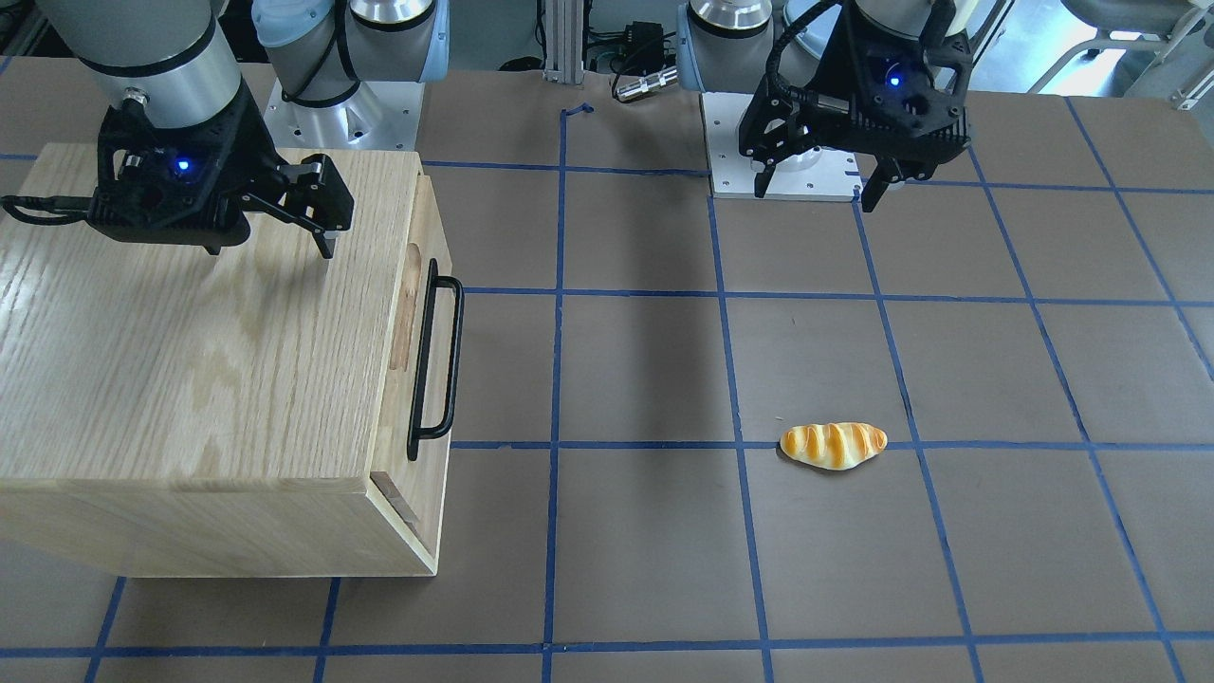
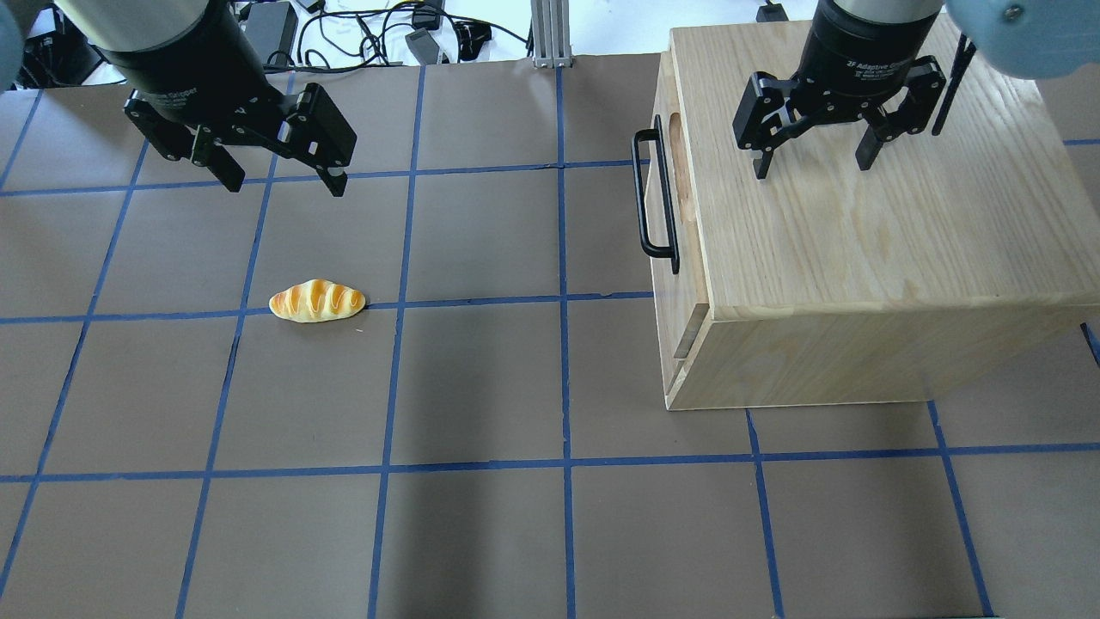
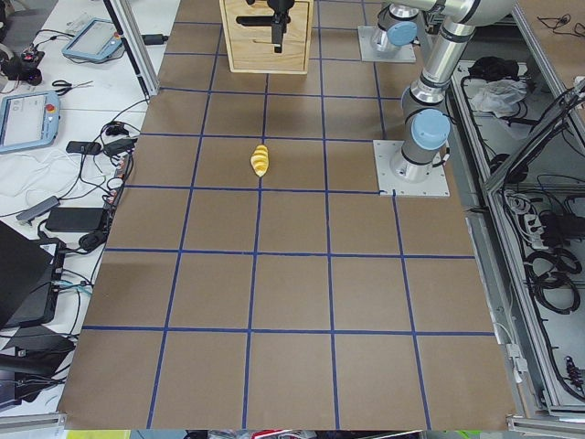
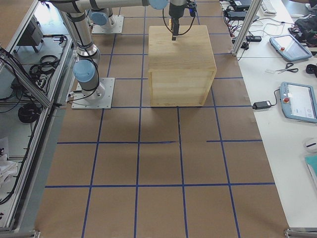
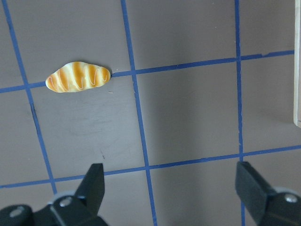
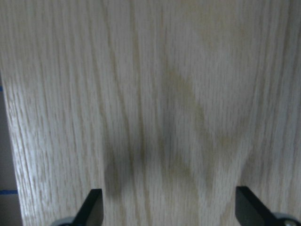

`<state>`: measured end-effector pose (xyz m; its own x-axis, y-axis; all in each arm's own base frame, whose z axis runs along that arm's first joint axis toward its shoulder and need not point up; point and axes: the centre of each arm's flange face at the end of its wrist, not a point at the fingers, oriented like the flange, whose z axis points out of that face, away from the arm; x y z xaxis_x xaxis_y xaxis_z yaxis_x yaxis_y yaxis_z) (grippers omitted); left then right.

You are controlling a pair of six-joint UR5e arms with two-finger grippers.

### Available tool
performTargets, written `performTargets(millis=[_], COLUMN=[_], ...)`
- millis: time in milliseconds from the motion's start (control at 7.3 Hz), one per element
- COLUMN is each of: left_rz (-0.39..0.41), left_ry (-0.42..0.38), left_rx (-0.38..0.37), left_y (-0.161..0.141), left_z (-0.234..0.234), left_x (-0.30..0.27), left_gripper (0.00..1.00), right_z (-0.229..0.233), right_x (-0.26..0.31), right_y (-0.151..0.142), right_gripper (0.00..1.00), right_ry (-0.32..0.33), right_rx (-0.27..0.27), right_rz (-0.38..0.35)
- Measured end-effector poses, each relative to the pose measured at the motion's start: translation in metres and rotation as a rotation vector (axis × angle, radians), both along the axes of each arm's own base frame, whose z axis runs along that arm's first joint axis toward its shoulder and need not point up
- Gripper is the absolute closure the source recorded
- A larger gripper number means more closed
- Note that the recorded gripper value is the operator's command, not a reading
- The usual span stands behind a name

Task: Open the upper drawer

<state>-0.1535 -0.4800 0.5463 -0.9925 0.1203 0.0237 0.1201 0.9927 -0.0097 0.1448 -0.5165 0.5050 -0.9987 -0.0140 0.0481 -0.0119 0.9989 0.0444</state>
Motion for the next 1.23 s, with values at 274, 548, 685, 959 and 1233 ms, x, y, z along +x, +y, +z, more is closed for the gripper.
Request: performTargets(millis=[274, 548, 685, 959, 1233], left_rz=[0.002, 0.008, 0.002, -0.045, -0.033], left_ry=[0.004, 0.009, 0.006, 0.002, 0.012], left_rx=[0.003, -0.009, -0.021, -0.021, -0.015], left_y=[-0.001, -0.012, -0.014, -0.004, -0.012], left_z=[-0.002, -0.013, -0.02, -0.032, -0.043], left_x=[0.001, 0.0, 0.0, 0.002, 0.003], left_gripper=[0.0, 0.0, 0.0, 0.0, 0.0], right_z=[0.0, 0.0, 0.0, 0.0, 0.0], right_x=[0.0, 0.0, 0.0, 0.0, 0.0], right_y=[0.0, 0.0, 0.0, 0.0, 0.0], right_gripper=[0.0, 0.0, 0.0, 0.0, 0.0], right_ry=[0.0, 0.0, 0.0, 0.0, 0.0], right_rx=[0.0, 0.0, 0.0, 0.0, 0.0], right_rz=[0.001, 0.0, 0.0, -0.001, -0.001])
